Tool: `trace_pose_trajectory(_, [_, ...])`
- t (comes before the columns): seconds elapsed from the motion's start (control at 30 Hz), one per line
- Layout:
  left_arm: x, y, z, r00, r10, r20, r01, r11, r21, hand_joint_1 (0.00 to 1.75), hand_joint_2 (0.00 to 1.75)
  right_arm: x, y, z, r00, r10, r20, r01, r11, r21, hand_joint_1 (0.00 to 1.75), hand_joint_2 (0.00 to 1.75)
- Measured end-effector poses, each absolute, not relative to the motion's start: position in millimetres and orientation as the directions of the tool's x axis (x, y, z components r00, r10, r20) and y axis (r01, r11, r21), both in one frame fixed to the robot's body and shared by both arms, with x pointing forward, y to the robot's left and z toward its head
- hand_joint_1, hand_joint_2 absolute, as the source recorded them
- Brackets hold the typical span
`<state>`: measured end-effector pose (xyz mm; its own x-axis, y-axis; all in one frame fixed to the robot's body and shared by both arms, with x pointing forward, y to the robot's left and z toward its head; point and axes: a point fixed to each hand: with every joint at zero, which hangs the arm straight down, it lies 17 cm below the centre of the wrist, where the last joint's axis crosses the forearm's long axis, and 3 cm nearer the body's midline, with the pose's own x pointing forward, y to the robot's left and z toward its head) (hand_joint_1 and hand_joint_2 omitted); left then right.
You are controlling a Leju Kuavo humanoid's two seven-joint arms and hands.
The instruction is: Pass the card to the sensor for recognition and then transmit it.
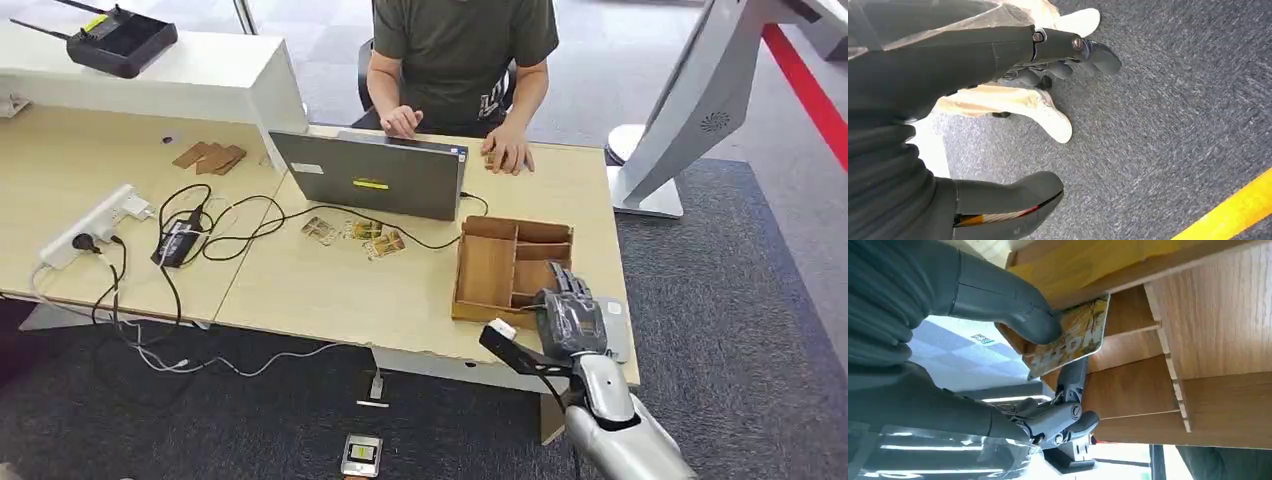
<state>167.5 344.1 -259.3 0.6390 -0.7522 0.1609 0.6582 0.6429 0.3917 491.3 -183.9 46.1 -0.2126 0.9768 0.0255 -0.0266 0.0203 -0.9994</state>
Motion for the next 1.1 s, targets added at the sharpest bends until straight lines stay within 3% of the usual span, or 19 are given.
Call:
trace_pose_trajectory(0.37, [169,344,-259,0.637,-0.752,0.168,0.653,0.643,0.399,0.00,1.75,499,-191,62,-0.204,0.977,0.067,-0.016,0.065,-0.998,1.69,1.75])
trace_pose_trajectory(1.1, [200,331,-250,0.564,-0.809,0.166,0.716,0.579,0.391,0.00,1.75,561,-170,216,-0.272,0.953,0.132,0.197,0.189,-0.962,1.69,1.75])
